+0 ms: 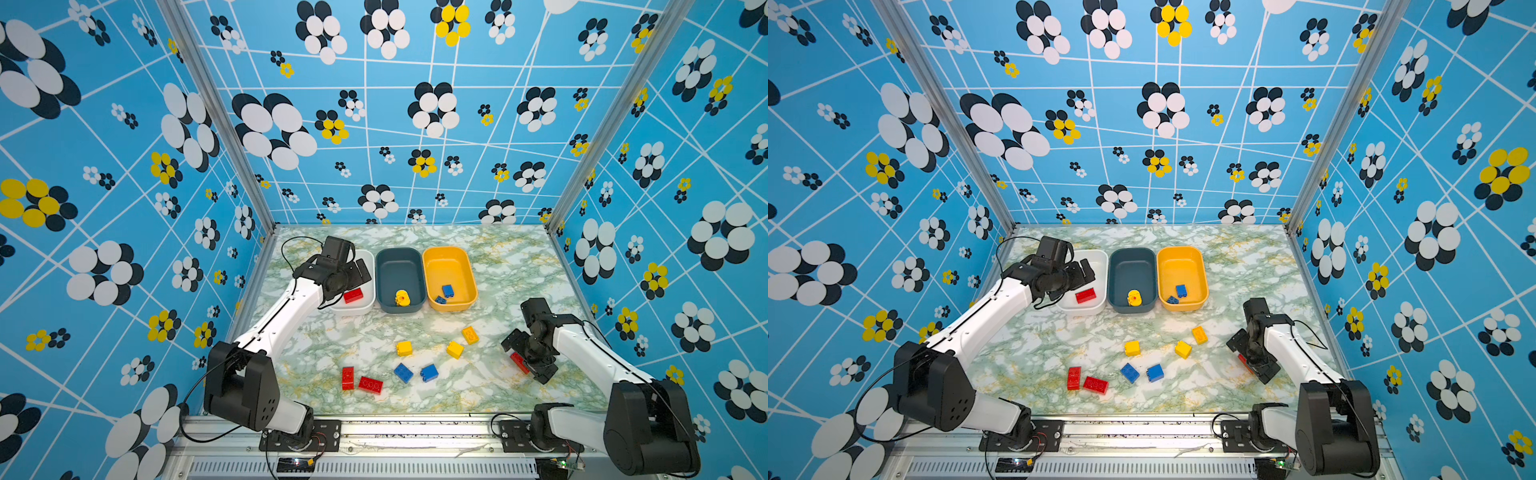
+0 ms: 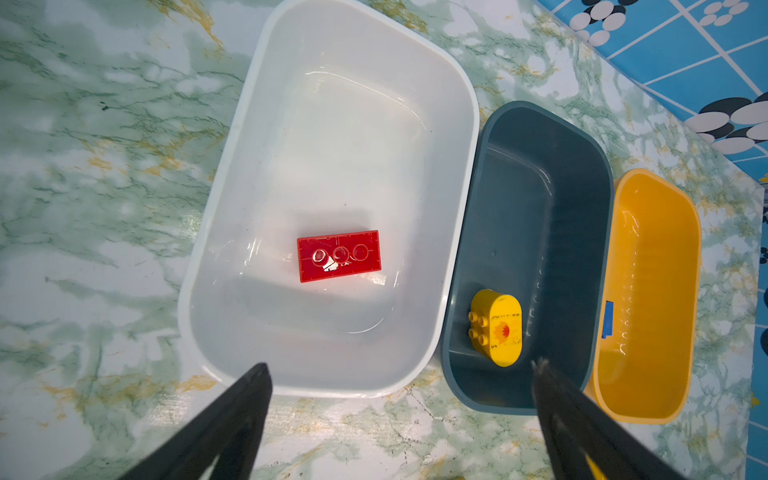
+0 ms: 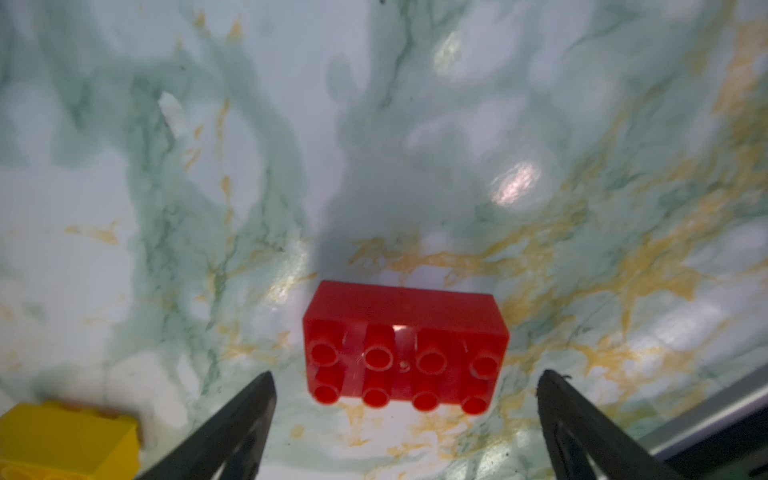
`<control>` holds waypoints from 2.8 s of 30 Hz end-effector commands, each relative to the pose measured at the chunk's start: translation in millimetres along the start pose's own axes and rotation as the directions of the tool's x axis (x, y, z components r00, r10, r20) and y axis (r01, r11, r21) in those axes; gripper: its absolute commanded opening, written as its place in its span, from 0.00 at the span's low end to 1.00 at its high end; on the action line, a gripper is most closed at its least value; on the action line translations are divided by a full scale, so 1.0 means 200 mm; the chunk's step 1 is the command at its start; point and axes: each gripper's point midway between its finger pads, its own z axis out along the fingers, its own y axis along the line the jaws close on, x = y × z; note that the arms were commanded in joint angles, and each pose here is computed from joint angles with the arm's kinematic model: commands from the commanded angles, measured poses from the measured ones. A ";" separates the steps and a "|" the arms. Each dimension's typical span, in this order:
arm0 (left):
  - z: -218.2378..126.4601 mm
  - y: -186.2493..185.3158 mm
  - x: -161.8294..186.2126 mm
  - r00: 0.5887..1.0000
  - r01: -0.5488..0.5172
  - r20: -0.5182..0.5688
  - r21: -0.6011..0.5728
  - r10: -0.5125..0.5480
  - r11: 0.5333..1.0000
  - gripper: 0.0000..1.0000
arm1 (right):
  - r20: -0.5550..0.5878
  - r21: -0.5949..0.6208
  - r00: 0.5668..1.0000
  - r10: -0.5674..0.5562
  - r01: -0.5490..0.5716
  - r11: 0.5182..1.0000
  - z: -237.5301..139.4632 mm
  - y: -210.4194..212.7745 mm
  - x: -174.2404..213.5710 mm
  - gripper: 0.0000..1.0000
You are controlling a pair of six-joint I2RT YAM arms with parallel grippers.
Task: Sort the legos into containers by color
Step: 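Lower the right gripper onto the red 2x4 brick and close it, then carry the red 2x4 brick over the white bin with the right gripper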
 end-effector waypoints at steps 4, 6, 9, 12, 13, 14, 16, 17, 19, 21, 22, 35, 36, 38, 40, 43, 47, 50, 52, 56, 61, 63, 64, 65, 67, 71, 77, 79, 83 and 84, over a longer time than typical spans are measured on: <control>-0.03 -0.02 0.00 1.000 -0.018 -0.004 0.012 0.018 1.000 0.99 | 0.014 0.037 1.000 -0.025 0.025 0.999 0.06 -0.01 -0.03 0.98; -0.04 -0.02 0.00 1.000 -0.016 -0.002 0.010 0.016 1.000 0.99 | 0.012 0.046 0.999 -0.033 0.033 0.998 0.07 -0.01 -0.04 0.98; -0.05 -0.02 0.00 1.000 -0.015 0.003 0.005 0.015 1.000 0.99 | 0.013 0.058 0.999 -0.046 0.046 0.997 0.08 -0.01 -0.05 0.94; -0.06 0.00 0.00 1.000 -0.016 0.008 -0.003 0.016 1.000 0.99 | 0.016 0.069 0.999 -0.051 0.050 0.996 0.09 -0.01 -0.06 0.87; -0.06 0.00 0.00 1.000 -0.015 0.010 -0.005 0.015 1.000 0.99 | 0.016 0.070 0.999 -0.051 0.050 0.996 0.09 -0.01 -0.06 0.84; -0.06 0.00 0.00 1.000 -0.014 0.011 -0.006 0.014 1.000 0.99 | 0.017 0.067 0.999 -0.049 0.048 0.997 0.09 -0.01 -0.06 0.81; -0.06 0.00 0.00 1.000 -0.011 0.012 -0.006 0.011 1.000 0.99 | 0.016 0.067 0.999 -0.049 0.048 0.997 0.09 -0.01 -0.06 0.76; -0.07 0.00 -0.01 1.000 -0.009 0.014 -0.005 0.009 1.000 0.99 | 0.017 0.067 0.999 -0.048 0.047 0.997 0.09 -0.01 -0.06 0.71; -0.07 0.00 -0.01 1.000 -0.006 0.016 -0.006 0.006 1.000 0.99 | 0.011 0.065 0.999 -0.049 0.048 0.997 0.09 0.00 -0.05 0.63; -0.07 0.00 -0.01 1.000 -0.004 0.018 -0.006 0.004 1.000 0.99 | 0.000 0.061 0.999 -0.051 0.051 0.997 0.09 0.00 -0.05 0.56; -0.07 0.00 -0.01 1.000 -0.002 0.017 -0.006 0.002 1.000 0.99 | -0.008 0.056 0.999 -0.052 0.052 0.997 0.09 0.01 -0.04 0.54; -0.10 0.09 0.09 1.000 0.017 -0.001 -0.024 -0.017 1.000 0.99 | 0.064 -0.098 0.988 -0.142 0.148 0.984 -0.21 0.24 -0.09 0.52; -0.10 0.10 0.10 1.000 0.020 -0.004 -0.024 -0.020 1.000 0.99 | 0.074 -0.105 0.980 -0.184 0.191 0.976 -0.24 0.28 -0.07 0.52; -0.11 0.13 0.13 1.000 0.027 -0.006 -0.027 -0.027 0.999 0.99 | 0.095 -0.122 0.969 -0.228 0.239 0.963 -0.30 0.36 -0.05 0.52; -0.11 0.16 0.15 0.999 0.034 -0.008 -0.030 -0.035 0.999 0.99 | 0.117 -0.144 0.957 -0.266 0.282 0.949 -0.35 0.45 -0.03 0.52; -0.13 0.21 0.18 0.999 0.044 -0.008 -0.033 -0.045 0.998 0.99 | 0.152 -0.174 0.932 -0.328 0.352 0.920 -0.43 0.60 0.01 0.52; -0.15 0.28 0.23 0.997 0.071 -0.012 -0.029 -0.071 0.997 0.99 | 0.191 -0.220 0.886 -0.423 0.458 0.861 -0.52 0.82 0.10 0.52; -0.16 0.34 0.27 0.995 0.093 -0.020 -0.020 -0.093 0.995 0.99 | 0.213 -0.254 0.843 -0.493 0.535 0.805 -0.58 0.99 0.21 0.53; -0.17 0.38 0.30 0.994 0.106 -0.027 -0.015 -0.106 0.994 0.99 | 0.223 -0.276 0.814 -0.536 0.580 0.766 -0.61 1.10 0.29 0.53; -0.17 0.44 0.36 0.990 0.133 -0.049 0.009 -0.133 0.991 0.99 | 0.237 -0.310 0.746 -0.622 0.665 0.679 -0.65 1.31 0.46 0.53; -0.15 0.51 0.45 0.982 0.170 -0.091 0.017 -0.168 0.985 0.99 | 0.263 -0.372 0.671 -0.694 0.734 0.569 -0.70 1.56 0.67 0.53; -0.14 0.53 0.49 0.978 0.182 -0.108 0.021 -0.179 0.983 0.99 | 0.272 -0.392 0.641 -0.718 0.755 0.526 -0.73 1.65 0.75 0.53; -0.14 0.54 0.50 0.977 0.183 -0.116 0.021 -0.180 0.983 0.99 | 0.276 -0.402 0.626 -0.729 0.764 0.504 -0.74 1.70 0.79 0.53; -0.14 0.55 0.52 0.976 0.184 -0.126 0.017 -0.181 0.983 0.99 | 0.279 -0.408 0.609 -0.742 0.775 0.482 -0.74 1.74 0.83 0.53; -0.13 0.56 0.54 0.974 0.183 -0.138 0.016 -0.180 0.983 0.99 | 0.283 -0.419 0.581 -0.763 0.791 0.447 -0.75 1.81 0.90 0.53; -0.12 0.57 0.56 0.972 0.185 -0.148 0.010 -0.182 0.983 0.99 | 0.300 -0.447 0.542 -0.785 0.807 0.387 -0.76 1.95 1.02 0.53; -0.12 0.57 0.56 0.970 0.194 -0.151 0.019 -0.189 0.981 0.99 | 0.309 -0.467 0.498 -0.810 0.822 0.327 -0.70 2.12 1.13 0.53; -0.12 0.57 0.56 0.970 0.195 -0.152 0.022 -0.190 0.981 0.99 | 0.313 -0.477 0.493 -0.812 0.821 0.314 -0.68 2.17 1.15 0.54; -0.12 0.57 0.57 0.969 0.195 -0.159 0.023 -0.189 0.981 0.99 | 0.312 -0.489 0.493 -0.812 0.816 0.308 -0.62 2.25 1.18 0.54; -0.12 0.57 0.57 0.968 0.196 -0.163 0.021 -0.190 0.980 0.99 | 0.307 -0.493 0.494 -0.814 0.814 0.307 -0.60 2.27 1.19 0.54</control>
